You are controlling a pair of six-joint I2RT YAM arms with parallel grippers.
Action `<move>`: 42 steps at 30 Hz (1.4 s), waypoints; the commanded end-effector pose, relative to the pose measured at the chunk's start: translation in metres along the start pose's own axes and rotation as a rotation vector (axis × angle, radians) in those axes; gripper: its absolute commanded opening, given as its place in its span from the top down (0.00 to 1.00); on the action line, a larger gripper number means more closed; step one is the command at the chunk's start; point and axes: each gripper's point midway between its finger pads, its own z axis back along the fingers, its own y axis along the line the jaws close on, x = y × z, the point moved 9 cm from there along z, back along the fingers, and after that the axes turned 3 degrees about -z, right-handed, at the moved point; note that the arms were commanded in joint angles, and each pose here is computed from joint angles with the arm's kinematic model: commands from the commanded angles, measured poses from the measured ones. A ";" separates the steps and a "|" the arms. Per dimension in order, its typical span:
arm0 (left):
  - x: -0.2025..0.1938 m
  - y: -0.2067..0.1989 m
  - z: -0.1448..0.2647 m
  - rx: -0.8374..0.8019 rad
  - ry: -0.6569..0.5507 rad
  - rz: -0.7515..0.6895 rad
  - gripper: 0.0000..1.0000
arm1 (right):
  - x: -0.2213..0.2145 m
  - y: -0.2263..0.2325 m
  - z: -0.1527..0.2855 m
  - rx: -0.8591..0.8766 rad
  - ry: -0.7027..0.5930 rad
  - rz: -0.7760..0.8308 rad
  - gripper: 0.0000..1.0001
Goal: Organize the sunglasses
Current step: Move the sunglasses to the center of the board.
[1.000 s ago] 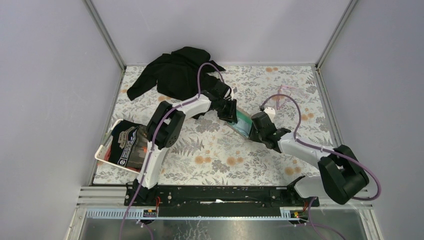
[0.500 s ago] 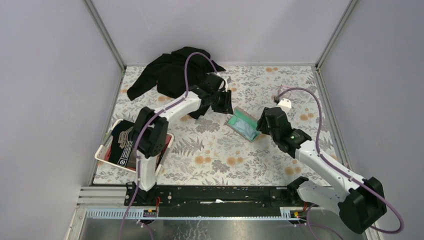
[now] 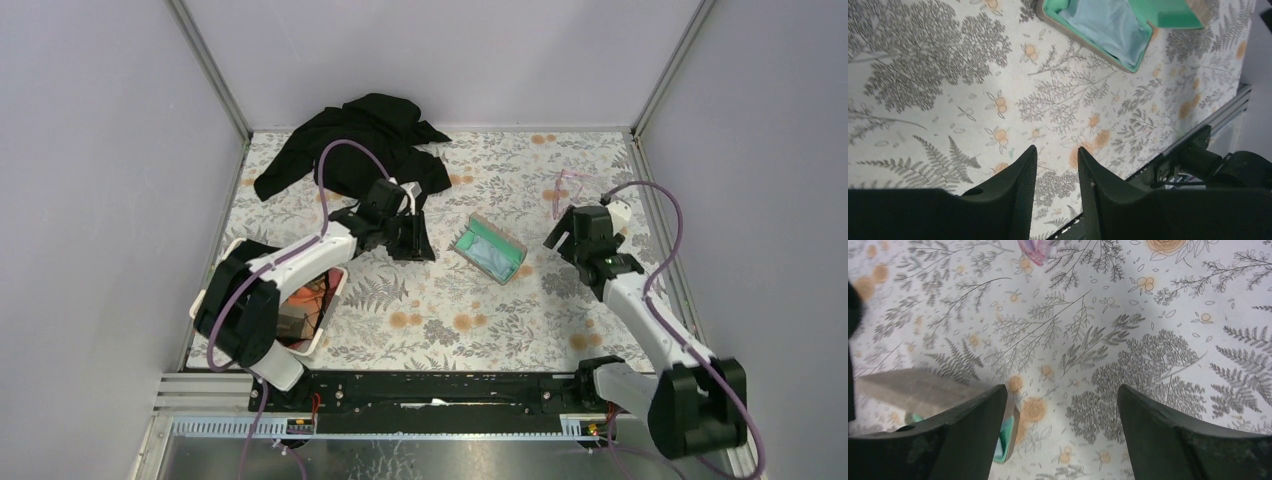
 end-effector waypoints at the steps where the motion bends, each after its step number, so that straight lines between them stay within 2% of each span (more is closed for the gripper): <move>1: -0.012 -0.021 0.015 -0.095 -0.061 0.015 0.60 | 0.030 0.024 -0.035 0.031 -0.027 -0.028 0.08; 4: -0.028 -0.033 0.019 -0.099 -0.054 0.007 0.60 | 0.050 0.038 -0.068 -0.042 0.007 0.021 0.01; 13: -0.048 -0.033 0.025 -0.072 -0.057 0.001 0.60 | 0.078 0.056 -0.150 -0.155 0.106 0.108 0.00; 28: -0.053 -0.024 0.026 -0.012 -0.056 -0.023 0.60 | 0.079 0.060 -0.210 -0.217 0.213 0.128 0.01; 31: -0.054 -0.023 0.025 -0.007 -0.051 -0.024 0.60 | 0.077 0.058 -0.216 -0.210 0.221 0.117 0.08; 42: -0.053 -0.022 0.020 -0.003 -0.040 -0.023 0.60 | 0.078 0.061 -0.224 -0.173 0.214 0.125 0.48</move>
